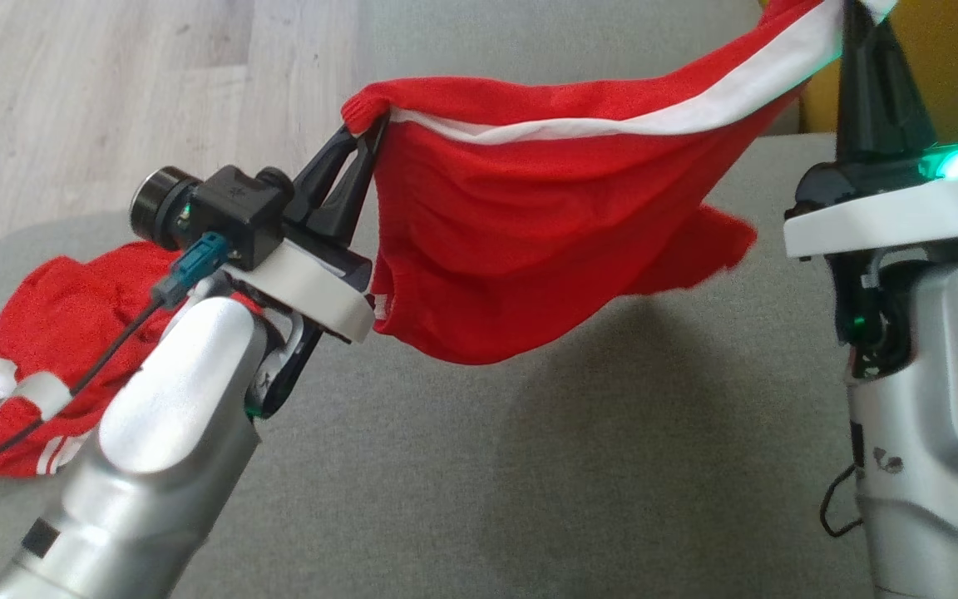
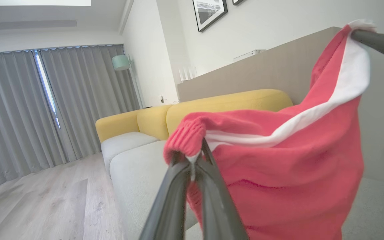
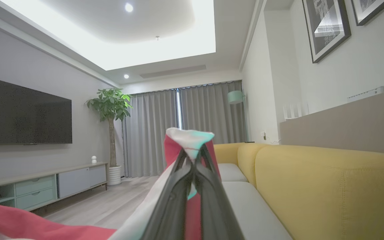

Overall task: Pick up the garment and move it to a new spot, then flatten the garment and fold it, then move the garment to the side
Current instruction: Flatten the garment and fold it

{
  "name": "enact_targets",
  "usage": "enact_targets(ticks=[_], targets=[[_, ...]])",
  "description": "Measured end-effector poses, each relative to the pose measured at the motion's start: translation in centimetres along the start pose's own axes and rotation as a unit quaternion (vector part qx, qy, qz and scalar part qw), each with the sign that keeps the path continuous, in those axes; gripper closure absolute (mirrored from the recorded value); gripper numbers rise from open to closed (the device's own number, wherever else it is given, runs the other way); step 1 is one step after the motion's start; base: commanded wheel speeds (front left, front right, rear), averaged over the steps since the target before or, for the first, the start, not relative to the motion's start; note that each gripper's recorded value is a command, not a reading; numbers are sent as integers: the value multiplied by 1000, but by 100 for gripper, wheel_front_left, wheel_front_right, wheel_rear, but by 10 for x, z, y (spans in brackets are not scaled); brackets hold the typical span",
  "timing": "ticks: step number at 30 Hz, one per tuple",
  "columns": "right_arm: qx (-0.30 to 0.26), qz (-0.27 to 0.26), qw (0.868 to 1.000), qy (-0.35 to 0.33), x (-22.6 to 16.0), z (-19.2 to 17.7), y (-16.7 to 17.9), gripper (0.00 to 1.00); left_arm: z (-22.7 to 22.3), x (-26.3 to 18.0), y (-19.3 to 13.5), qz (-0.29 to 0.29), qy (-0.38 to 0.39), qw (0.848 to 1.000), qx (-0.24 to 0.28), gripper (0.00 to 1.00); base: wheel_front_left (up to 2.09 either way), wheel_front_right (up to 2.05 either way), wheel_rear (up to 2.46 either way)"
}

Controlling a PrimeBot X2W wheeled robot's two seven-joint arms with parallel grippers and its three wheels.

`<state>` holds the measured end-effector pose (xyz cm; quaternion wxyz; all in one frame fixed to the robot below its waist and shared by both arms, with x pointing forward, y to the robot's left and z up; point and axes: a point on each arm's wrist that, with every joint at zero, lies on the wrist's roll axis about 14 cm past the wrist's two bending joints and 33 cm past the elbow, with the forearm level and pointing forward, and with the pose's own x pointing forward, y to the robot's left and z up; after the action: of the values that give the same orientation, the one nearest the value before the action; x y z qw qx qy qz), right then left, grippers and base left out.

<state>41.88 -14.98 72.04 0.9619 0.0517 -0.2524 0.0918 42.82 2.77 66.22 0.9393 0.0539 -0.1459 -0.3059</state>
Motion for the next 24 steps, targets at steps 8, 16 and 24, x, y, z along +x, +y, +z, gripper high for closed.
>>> enact_targets(ticks=[8,16,24], targets=[[8,11,1000,-17,-16,26,11,100,16,-27,-15,3,-3,1000,-27,100,0,0,0],[19,5,1000,18,-39,13,10,100,17,-49,-25,1,19,999,-42,100,0,0,0],[28,-10,998,60,-11,-18,-8,100,-9,-21,-1,3,55,997,-61,100,0,0,0]])
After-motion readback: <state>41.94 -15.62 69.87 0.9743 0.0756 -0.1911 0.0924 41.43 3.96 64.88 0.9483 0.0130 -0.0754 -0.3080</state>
